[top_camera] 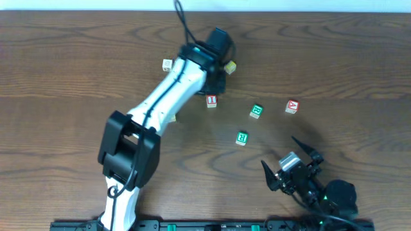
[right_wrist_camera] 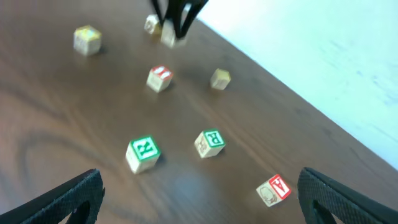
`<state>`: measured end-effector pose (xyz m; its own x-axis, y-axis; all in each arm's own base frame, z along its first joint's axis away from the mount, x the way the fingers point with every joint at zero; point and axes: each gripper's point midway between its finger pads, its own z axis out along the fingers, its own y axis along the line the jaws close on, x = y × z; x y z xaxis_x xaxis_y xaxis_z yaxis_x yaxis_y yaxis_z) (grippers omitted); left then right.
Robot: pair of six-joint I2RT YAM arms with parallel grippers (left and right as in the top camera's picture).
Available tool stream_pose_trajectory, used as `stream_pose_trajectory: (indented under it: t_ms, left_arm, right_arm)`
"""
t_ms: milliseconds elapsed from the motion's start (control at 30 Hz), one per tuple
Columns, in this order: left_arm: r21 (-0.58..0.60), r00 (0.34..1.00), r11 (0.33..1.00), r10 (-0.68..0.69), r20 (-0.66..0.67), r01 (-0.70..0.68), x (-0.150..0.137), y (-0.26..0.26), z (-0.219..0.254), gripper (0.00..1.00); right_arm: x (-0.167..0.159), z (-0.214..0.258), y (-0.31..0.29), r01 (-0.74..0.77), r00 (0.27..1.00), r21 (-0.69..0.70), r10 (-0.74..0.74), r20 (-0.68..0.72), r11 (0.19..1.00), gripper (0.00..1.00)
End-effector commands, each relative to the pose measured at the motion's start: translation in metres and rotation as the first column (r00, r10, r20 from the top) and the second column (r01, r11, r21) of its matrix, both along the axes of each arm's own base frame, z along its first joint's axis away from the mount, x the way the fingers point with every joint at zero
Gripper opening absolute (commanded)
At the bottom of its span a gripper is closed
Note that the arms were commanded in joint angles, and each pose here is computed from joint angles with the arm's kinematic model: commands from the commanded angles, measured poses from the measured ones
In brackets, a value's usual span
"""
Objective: Spell out Ai2
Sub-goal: 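Carry the blue 2 block to the right of the I block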
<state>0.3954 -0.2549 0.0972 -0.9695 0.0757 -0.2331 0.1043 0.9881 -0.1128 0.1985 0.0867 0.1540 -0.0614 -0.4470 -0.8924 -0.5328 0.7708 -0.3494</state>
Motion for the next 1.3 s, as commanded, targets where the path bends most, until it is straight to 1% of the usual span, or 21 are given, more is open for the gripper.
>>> stream_pose_trajectory:
  t_ms: [0,167,267,433,567,700,933,1133,1267]
  left_arm:
    - [-0.009,0.999,0.999,0.043,-0.010,-0.043,-0.001,-0.004,-0.002,0.06]
    - [-0.034,1.000,0.999,0.006,-0.031,-0.007,-0.011,-0.019,-0.016,0.06]
    - [-0.030,0.999,0.999,-0.033,-0.024,0.033,-0.017,-0.027,-0.027,0.06]
    - [-0.031,0.998,0.998,-0.057,-0.022,0.057,-0.027,-0.039,-0.045,0.06]
    - [-0.012,0.999,1.000,-0.021,-0.033,0.020,-0.025,-0.039,-0.060,0.06]
    - [0.000,0.999,1.000,-0.012,-0.030,0.012,-0.021,-0.041,-0.073,0.06]
    - [-0.017,0.998,0.998,0.068,0.006,-0.068,-0.010,-0.045,-0.080,0.06]
    - [-0.045,0.997,0.996,0.077,0.032,-0.075,-0.003,-0.051,-0.077,0.06]
    - [-0.042,0.998,0.997,0.060,0.034,-0.059,-0.005,-0.053,-0.077,0.06]
  right_arm:
    - [0.002,0.032,-0.013,0.106,0.994,0.117,-0.108,0.013,0.987,0.99]
    - [-0.001,0.072,-0.031,0.196,0.973,0.130,-0.209,0.098,0.972,0.99]
    - [-0.004,0.083,-0.033,0.205,0.968,0.137,-0.222,0.121,0.969,0.99]
    - [-0.004,0.083,-0.033,0.205,0.968,0.137,-0.221,0.121,0.969,0.99]
    - [-0.004,0.083,-0.033,0.205,0.968,0.138,-0.221,0.120,0.969,0.99]
    - [-0.004,0.082,-0.033,0.213,0.969,0.176,-0.232,0.091,0.961,0.99]
    - [-0.006,0.071,-0.033,0.223,0.971,0.171,-0.233,0.043,0.960,0.99]
    - [-0.006,0.071,-0.033,0.224,0.971,0.173,-0.234,0.041,0.959,0.99]
    - [-0.006,0.071,-0.033,0.224,0.971,0.173,-0.234,0.041,0.959,0.99]
